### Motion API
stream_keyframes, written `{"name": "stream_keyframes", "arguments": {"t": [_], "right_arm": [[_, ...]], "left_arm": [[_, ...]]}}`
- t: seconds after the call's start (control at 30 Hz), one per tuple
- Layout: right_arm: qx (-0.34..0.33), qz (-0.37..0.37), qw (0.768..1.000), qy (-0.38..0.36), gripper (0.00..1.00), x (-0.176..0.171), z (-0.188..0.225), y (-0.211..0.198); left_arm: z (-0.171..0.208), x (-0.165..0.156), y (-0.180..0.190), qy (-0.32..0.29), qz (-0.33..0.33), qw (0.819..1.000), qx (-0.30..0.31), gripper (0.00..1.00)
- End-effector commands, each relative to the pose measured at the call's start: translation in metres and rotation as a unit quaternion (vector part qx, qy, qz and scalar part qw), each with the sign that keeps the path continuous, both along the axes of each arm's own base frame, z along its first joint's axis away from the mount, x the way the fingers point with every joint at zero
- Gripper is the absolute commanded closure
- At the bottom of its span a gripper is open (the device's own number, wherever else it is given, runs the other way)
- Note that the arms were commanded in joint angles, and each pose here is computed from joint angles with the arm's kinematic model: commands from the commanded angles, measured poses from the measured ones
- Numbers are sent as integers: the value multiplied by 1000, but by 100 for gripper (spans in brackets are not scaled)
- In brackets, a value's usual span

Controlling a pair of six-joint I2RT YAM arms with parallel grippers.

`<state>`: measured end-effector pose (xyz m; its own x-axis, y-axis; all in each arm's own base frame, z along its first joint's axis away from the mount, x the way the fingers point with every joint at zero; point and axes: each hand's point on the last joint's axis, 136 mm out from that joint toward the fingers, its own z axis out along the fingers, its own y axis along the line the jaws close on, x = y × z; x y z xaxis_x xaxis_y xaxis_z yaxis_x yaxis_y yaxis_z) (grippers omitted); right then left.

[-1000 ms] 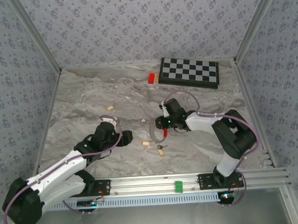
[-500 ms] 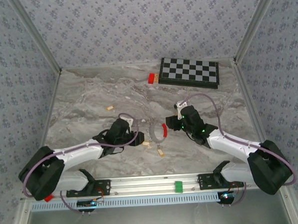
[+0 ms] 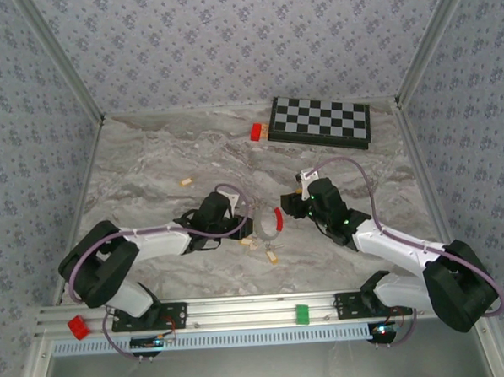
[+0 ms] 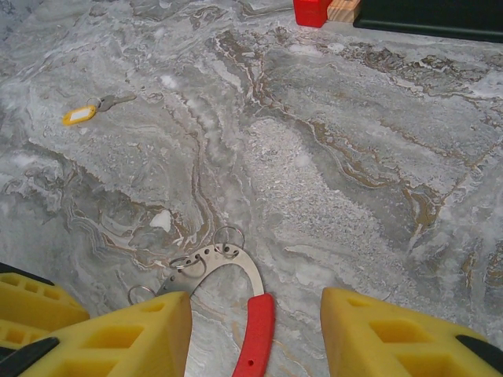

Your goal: Put the keys on the keyring

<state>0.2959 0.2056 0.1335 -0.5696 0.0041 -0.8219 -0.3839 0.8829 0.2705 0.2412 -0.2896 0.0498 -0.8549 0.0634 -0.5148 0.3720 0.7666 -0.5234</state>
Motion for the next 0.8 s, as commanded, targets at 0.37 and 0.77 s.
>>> {"name": "stream_keyframes", "arguments": {"t": [0.37,0.77], "right_arm": [[1,0,1000,-6,52,2,-1,1],[1,5,1000,-4,52,1,-2,5]], "left_arm": [[-8,7,-18,0,-25,1000,-6,71],[-3,6,-21,-2,-33,999,-9,90]]}}
